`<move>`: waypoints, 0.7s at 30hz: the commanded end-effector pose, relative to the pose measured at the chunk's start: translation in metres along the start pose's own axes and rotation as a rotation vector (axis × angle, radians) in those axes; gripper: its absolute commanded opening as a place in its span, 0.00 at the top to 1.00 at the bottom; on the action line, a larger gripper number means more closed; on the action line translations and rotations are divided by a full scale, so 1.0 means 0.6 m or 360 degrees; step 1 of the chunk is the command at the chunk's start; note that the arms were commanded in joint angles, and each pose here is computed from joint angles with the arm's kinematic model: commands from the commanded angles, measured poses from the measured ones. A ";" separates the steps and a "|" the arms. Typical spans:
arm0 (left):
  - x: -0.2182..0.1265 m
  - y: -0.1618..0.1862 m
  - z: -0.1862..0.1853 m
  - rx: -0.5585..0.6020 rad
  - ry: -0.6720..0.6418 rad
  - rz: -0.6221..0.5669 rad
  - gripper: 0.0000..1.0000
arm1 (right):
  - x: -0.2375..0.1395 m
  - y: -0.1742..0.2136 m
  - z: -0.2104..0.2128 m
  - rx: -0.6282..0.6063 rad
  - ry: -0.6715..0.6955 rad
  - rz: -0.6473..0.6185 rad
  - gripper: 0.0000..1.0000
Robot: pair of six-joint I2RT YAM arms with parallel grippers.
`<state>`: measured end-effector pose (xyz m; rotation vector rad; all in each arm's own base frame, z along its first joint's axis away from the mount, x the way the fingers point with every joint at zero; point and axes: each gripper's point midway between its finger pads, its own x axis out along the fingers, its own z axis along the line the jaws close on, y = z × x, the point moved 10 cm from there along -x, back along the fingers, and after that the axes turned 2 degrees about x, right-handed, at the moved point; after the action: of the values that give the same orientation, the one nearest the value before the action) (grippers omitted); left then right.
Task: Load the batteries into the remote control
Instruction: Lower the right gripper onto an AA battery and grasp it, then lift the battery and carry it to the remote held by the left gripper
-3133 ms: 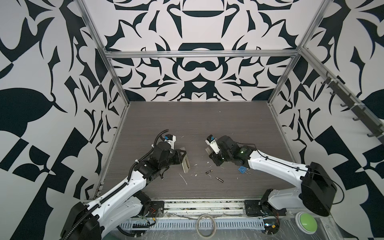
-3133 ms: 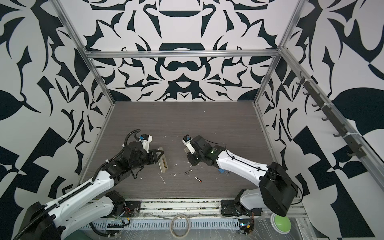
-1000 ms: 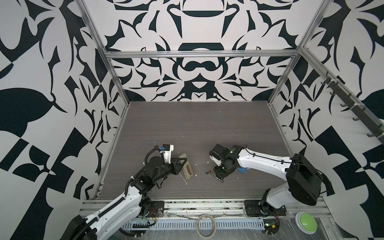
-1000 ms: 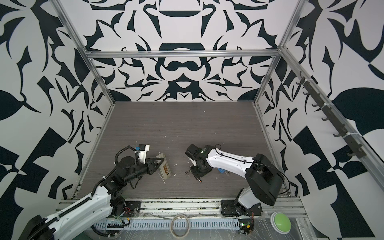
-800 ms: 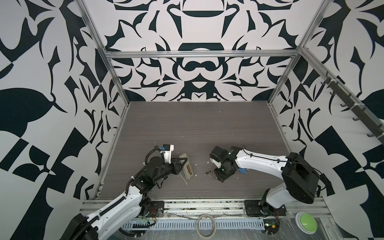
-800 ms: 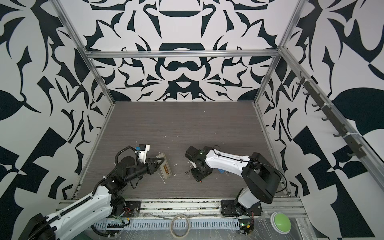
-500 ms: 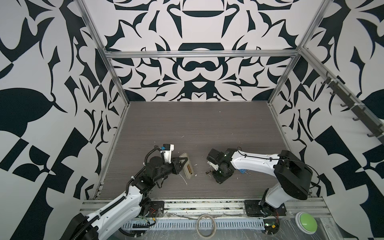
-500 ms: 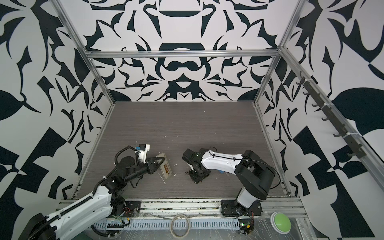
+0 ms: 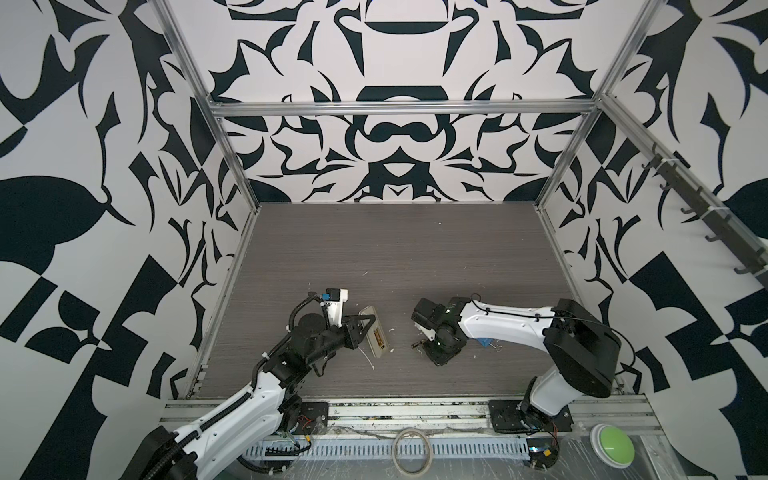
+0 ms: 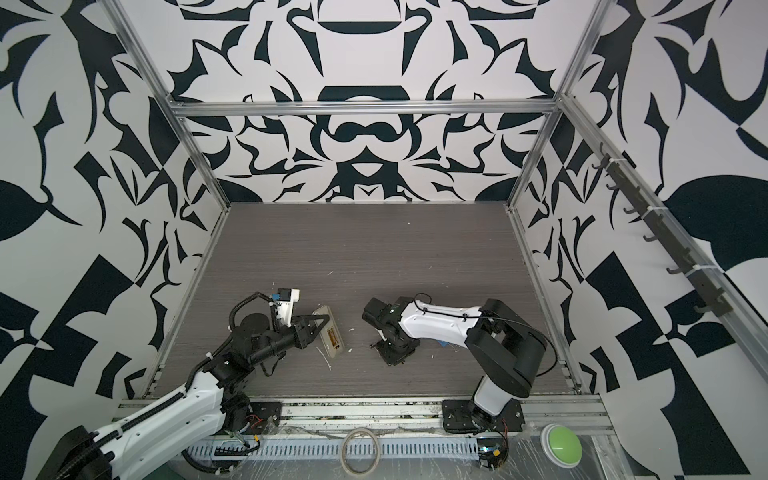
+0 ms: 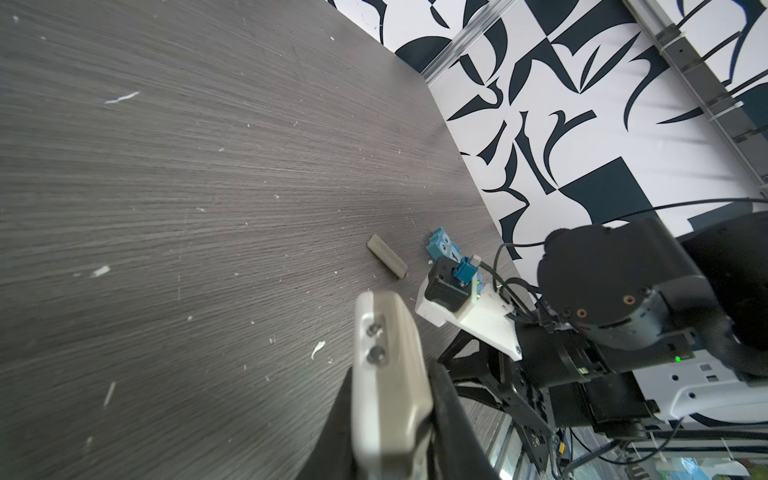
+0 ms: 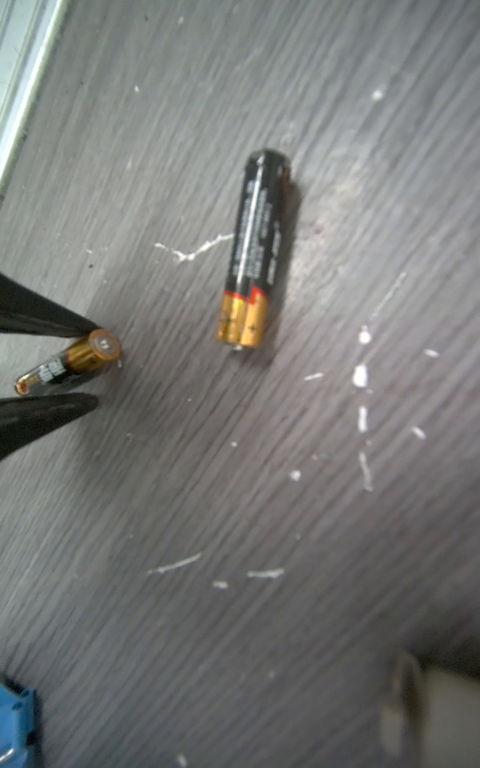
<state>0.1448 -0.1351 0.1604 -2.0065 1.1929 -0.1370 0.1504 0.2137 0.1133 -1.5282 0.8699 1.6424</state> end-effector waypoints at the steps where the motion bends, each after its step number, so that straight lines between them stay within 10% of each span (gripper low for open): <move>1: 0.000 0.001 0.001 -0.0003 0.0024 -0.0016 1.00 | 0.004 -0.014 0.015 -0.0024 -0.0049 -0.0028 0.74; 21: 0.004 0.005 0.006 -0.0017 -0.0002 0.0006 1.00 | 0.011 -0.016 0.017 -0.0071 -0.0037 0.0006 0.89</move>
<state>0.1450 -0.1352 0.1525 -1.9968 1.2065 -0.0967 0.1530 0.2193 0.1131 -1.5452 0.8729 1.6595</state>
